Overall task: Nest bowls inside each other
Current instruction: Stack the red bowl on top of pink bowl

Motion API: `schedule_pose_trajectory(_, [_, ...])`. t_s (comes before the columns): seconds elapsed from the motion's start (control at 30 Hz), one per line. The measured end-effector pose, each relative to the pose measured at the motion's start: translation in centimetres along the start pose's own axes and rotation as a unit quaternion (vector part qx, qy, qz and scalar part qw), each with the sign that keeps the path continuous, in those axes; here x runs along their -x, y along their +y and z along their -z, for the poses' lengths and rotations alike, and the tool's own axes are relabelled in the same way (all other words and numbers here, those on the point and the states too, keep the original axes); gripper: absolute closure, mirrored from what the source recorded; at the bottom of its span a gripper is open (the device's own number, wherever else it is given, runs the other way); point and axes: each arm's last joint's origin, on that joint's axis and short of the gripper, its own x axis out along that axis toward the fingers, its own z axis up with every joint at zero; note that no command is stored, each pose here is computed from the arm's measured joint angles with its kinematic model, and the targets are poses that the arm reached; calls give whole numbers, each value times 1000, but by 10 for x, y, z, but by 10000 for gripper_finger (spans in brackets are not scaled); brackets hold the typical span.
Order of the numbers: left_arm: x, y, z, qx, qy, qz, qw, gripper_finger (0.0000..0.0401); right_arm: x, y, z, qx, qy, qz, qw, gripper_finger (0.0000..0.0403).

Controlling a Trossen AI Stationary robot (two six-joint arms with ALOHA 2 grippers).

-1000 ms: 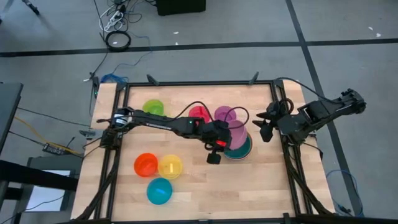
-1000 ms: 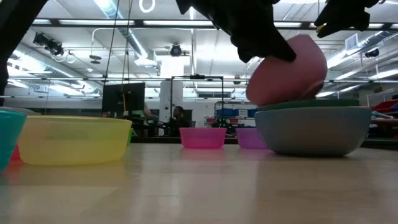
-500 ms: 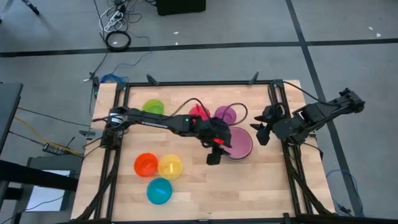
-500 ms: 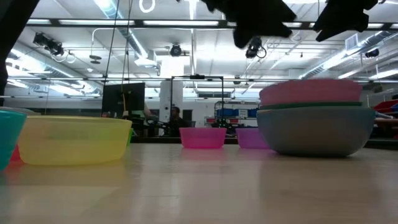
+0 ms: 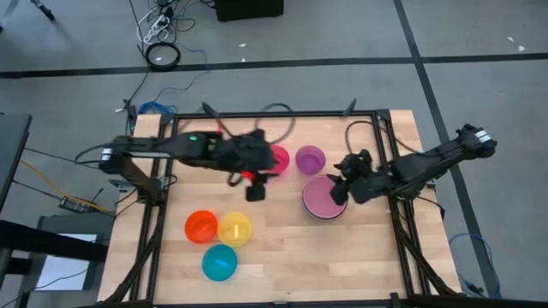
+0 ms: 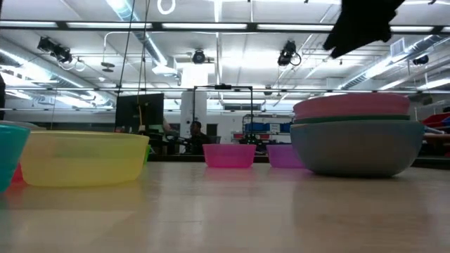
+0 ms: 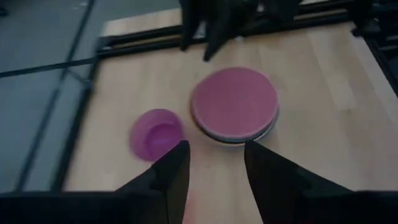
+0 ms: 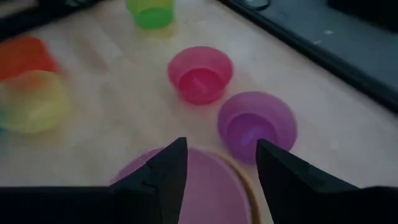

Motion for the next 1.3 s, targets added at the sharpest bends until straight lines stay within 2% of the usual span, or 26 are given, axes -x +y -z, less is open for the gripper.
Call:
schedule_pose_trajectory(0.13, [37,10,9,11,19,-57,998,241,-26,9,-9,14,-8,9,1000,224])
schedule_pose_trajectory(0.37, [65,18,35,35,116,-123,985,240,-70,13,-41,19,-33,-69,997,226])
schedule_pose_trajectory(0.47, [67,19,42,37,148,-139,978,240,-91,9,-53,29,-31,-91,995,227])
schedule_pose_trajectory(0.63, [64,19,45,28,159,-148,976,240,-120,11,-83,70,-10,-85,994,224])
schedule_pose_trajectory(0.83, [54,16,57,14,192,-153,969,240,-150,30,-123,138,12,-72,988,211])
schedule_pose_trajectory(0.93, [46,14,65,9,212,-154,965,240,-168,37,-134,160,58,-57,984,198])
schedule_pose_trajectory(1.1, [44,13,76,1,250,-167,954,240,-199,50,-134,179,137,-51,973,177])
schedule_pose_trajectory(1.2, [54,15,80,3,258,-186,948,240,-218,57,-126,185,163,-62,967,174])
schedule_pose_trajectory(1.3, [69,18,82,15,247,-192,950,240,-233,59,-115,185,187,-60,963,178])
